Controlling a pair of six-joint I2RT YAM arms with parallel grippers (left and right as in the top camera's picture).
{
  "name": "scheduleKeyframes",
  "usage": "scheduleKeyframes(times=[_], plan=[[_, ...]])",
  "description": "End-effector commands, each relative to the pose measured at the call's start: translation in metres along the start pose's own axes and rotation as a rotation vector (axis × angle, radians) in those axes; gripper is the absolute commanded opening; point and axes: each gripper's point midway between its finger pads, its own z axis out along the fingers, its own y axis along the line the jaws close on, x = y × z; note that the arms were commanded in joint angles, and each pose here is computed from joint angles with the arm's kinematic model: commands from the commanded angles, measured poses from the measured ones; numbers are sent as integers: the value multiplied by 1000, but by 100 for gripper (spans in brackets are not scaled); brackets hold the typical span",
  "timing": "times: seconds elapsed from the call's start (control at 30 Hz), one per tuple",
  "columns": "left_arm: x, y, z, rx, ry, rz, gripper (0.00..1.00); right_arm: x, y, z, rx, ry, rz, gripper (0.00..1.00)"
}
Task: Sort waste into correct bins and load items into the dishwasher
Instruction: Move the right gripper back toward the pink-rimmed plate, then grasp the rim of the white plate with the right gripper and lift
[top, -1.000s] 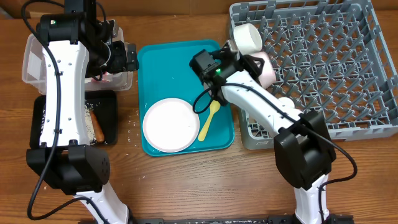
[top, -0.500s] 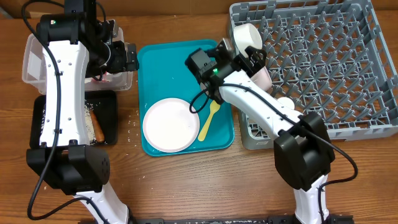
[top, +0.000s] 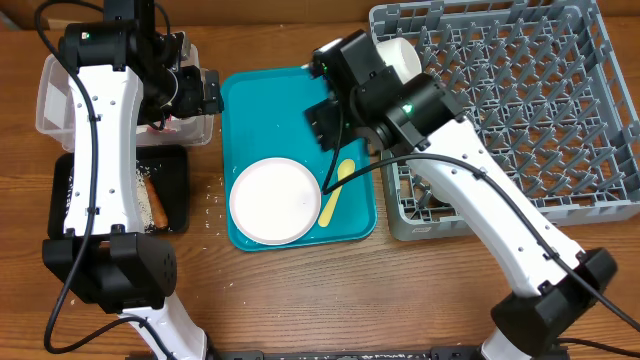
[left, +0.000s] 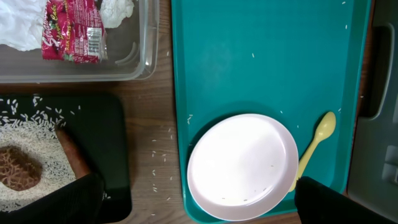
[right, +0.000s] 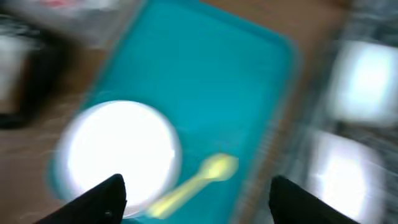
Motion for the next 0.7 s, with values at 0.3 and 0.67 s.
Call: scheduleKeyframes(times=[0.3, 0.67], plan=[[0, -3, 0, 12, -1, 15, 100, 102, 28, 116, -192, 216, 373, 56], [0, -3, 0, 12, -1, 15, 100, 143, 15, 159, -89, 279, 629, 54]])
